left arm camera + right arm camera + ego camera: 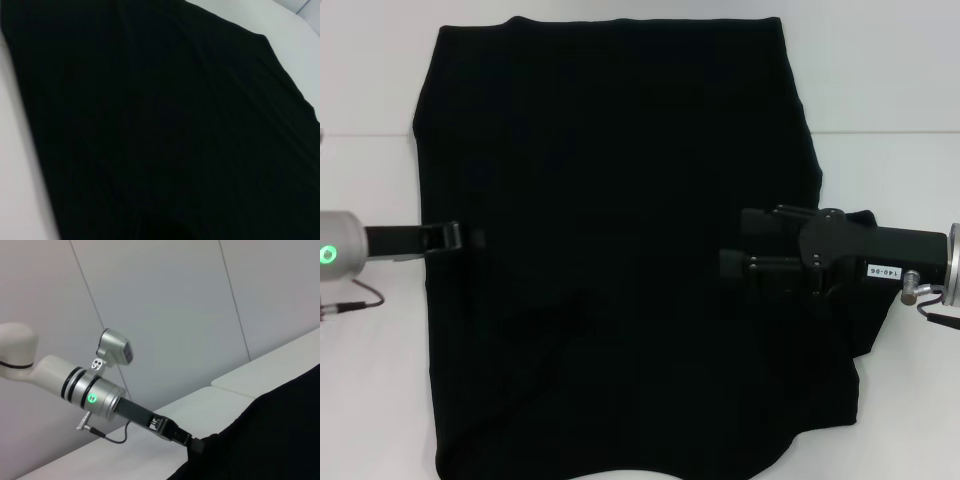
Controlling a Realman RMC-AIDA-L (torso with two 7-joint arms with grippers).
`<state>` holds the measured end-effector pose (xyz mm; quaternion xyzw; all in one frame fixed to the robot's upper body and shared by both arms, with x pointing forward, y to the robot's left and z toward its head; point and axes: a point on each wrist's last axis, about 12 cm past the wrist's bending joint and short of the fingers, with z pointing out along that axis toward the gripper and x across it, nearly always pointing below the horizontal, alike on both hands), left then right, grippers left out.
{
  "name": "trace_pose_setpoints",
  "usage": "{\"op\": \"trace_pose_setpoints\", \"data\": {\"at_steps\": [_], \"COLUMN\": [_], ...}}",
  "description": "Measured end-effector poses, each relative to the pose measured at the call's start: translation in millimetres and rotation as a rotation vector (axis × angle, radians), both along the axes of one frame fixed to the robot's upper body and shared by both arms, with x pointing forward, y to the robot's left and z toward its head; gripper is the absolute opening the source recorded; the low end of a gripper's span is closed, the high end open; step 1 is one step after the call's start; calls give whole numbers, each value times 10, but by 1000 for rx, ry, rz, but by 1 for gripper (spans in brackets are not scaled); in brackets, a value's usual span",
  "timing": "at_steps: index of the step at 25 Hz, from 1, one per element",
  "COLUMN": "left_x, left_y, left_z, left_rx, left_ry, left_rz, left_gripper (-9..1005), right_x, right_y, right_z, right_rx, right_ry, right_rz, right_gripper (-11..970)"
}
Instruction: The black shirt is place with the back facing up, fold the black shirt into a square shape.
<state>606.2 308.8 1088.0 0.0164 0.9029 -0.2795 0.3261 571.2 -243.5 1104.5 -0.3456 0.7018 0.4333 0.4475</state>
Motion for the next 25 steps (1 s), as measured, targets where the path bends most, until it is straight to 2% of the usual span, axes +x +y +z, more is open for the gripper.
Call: {"op": "trace_pose_setpoints", "data": {"at_steps": [10,18,22,25], "left_x": [155,238,251,253], "left_y": [-164,-310,-403,-484], "left_z": [123,97,108,115], "left_rx": [-37,-57,-92,-171], "left_ry": [-4,4,-6,-27], "left_rz": [-5,2,-7,18], "left_gripper": [53,66,73,78], "right_x": [1,9,9,7], "right_y": [-4,-10,-13,-21], "right_z": [2,11,9,7], "right_rx": [-1,-3,-4,-4], "right_ry": [-1,-4,-3,0], "right_rz": [-1,-1,-2,-5], "right_gripper": [882,883,883,883]}}
